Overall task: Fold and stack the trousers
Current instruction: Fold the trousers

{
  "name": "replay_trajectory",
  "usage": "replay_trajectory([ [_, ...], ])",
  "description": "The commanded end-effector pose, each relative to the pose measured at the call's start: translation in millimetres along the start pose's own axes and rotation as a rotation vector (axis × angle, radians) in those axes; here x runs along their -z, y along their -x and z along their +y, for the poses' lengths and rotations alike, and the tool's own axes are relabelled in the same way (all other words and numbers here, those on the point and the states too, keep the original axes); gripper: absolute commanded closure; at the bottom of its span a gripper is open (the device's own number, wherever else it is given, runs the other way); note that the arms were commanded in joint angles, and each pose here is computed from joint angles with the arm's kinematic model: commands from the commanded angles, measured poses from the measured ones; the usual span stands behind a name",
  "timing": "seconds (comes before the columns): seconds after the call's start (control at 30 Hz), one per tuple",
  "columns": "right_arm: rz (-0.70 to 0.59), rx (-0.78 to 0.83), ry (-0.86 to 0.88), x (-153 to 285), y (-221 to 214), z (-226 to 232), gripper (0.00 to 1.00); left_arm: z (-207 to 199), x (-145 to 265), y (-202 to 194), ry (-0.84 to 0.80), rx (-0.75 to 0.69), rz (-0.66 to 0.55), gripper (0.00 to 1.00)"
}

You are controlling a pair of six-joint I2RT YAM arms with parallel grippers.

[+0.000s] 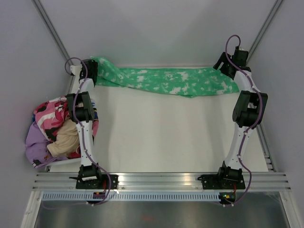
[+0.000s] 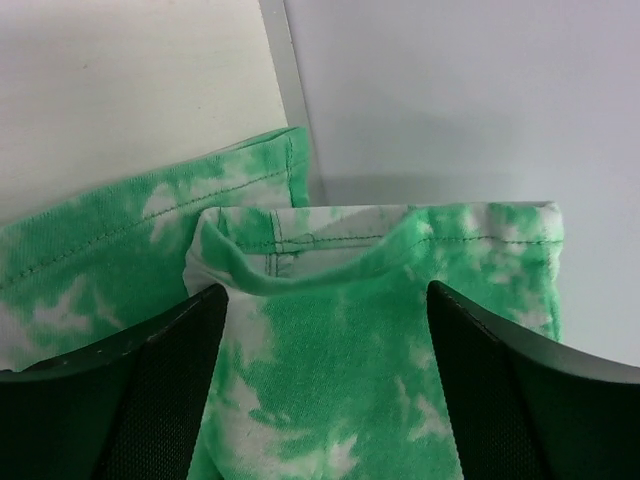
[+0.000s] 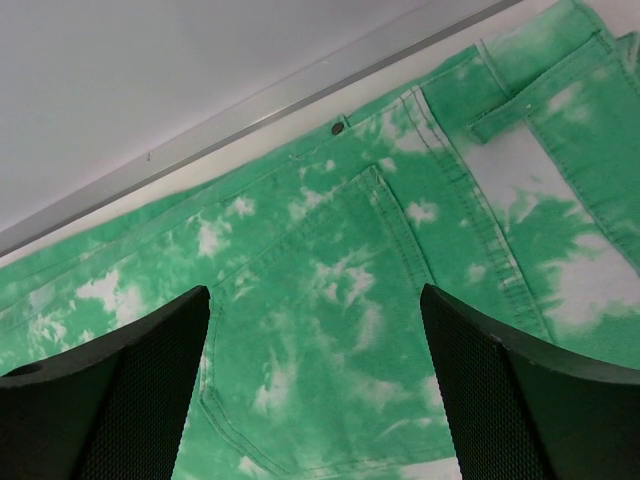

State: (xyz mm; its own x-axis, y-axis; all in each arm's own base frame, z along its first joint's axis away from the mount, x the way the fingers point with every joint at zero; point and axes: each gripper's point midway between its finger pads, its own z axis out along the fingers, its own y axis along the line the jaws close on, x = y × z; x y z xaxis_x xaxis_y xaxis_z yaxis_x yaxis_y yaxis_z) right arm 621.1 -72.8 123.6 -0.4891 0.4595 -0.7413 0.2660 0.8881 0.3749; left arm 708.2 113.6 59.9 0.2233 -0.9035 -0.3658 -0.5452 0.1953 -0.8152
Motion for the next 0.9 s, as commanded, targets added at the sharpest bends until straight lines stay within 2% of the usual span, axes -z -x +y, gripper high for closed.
replay_trajectory([
  [0.0,-0.026,0.008,-0.002,-4.4,13.2,4.4,0.08,7.0,-11.9,-8.7,-0.011,0.046,0.018,0.13],
  [0.1,-0.028,0.005,-0.006,-6.2,14.7,4.0,0.08,9.9,-15.1,-11.4,-0.010,0.055,0.023,0.22],
  [0.23,-0.027,0.000,-0.012,-7.2,14.0,2.9,0.08,10.6,-15.1,-9.8,-0.005,0.053,0.014,0.59],
  [0.3,-0.023,0.000,-0.015,-7.5,12.1,2.6,0.08,6.8,-13.7,-7.6,-0.012,0.052,0.010,0.67],
  [0.33,-0.021,0.002,-0.016,-7.4,11.4,2.2,0.07,5.3,-13.1,-6.1,-0.013,0.050,0.004,0.79],
  [0.4,-0.019,0.001,-0.017,-7.6,10.8,2.0,0.08,-2.6,-9.5,-1.3,-0.024,0.055,-0.002,0.93],
  [0.43,-0.017,0.001,-0.016,-7.2,10.1,2.8,0.07,-4.5,-7.6,2.2,-0.024,0.057,-0.004,0.98],
  [0.6,-0.014,0.006,-0.021,-6.3,8.2,1.4,0.08,-41.7,24.3,34.7,-0.041,-0.002,-0.075,0.98],
  [0.73,-0.011,0.000,-0.025,-7.6,3.8,-0.1,0.07,-52.0,48.6,64.6,0.014,-0.051,-0.161,0.98],
  [0.87,-0.013,-0.011,-0.046,-7.2,3.7,-3.4,0.07,-54.7,68.2,76.6,0.050,-0.084,-0.180,0.98],
])
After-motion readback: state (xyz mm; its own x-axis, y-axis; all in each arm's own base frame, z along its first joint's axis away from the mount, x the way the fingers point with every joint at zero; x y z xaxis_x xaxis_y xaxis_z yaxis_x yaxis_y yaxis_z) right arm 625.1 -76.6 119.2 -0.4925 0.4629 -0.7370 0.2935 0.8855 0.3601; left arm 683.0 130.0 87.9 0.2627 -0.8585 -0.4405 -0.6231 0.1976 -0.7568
